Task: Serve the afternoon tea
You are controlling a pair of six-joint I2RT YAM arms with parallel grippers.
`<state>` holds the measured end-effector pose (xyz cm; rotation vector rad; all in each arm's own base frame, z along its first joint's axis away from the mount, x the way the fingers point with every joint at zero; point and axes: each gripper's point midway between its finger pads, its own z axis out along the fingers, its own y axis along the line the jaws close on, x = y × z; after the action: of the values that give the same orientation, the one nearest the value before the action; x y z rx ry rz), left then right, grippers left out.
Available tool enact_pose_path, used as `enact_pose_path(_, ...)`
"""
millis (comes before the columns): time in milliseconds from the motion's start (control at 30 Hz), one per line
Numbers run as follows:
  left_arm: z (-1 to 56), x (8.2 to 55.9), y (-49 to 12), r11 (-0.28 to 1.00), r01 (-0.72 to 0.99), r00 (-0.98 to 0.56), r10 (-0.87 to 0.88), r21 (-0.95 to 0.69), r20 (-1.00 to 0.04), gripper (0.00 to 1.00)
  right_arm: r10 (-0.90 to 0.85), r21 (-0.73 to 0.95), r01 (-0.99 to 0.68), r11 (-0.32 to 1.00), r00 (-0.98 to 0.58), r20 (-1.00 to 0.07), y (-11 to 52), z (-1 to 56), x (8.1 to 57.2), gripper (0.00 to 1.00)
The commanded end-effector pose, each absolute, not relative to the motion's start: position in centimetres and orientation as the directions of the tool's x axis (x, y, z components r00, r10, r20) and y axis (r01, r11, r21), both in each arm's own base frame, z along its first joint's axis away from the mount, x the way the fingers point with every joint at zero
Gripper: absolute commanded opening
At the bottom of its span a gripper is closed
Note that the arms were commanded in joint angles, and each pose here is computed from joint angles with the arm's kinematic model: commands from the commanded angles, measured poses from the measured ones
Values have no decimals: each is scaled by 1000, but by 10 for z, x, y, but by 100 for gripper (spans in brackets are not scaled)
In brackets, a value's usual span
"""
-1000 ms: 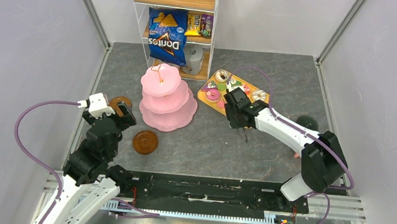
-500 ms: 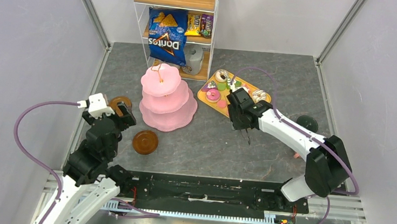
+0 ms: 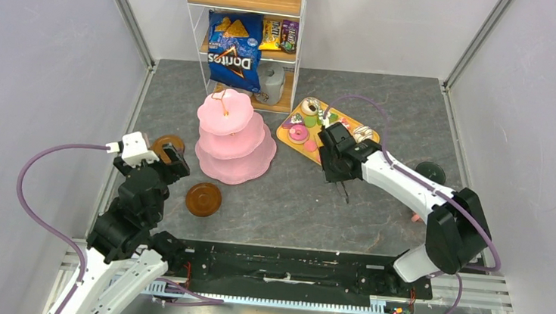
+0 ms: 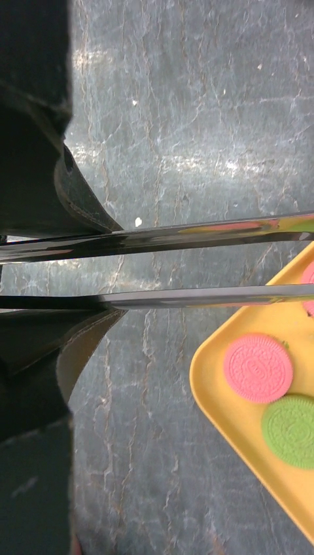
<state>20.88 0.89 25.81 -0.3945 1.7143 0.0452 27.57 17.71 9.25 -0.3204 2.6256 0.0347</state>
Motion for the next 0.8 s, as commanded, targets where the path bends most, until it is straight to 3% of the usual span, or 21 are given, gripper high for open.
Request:
enact_pose_path(0, 266, 211, 8, 930, -283, -90, -270, -235, -959, 90, -173, 51, -234, 971, -834, -524, 202, 103, 294, 43)
enact_pose_path(333, 265, 212, 7, 931, -282, -97, -267, -231, -959, 90, -175, 81, -252, 964, -837, -518, 216, 96, 301, 43)
enact_pose_path(767, 263, 213, 7, 932, -285, -105, -261, -222, -960, 90, -197, -24, -213, 977, -847, -494, 182, 81, 294, 44)
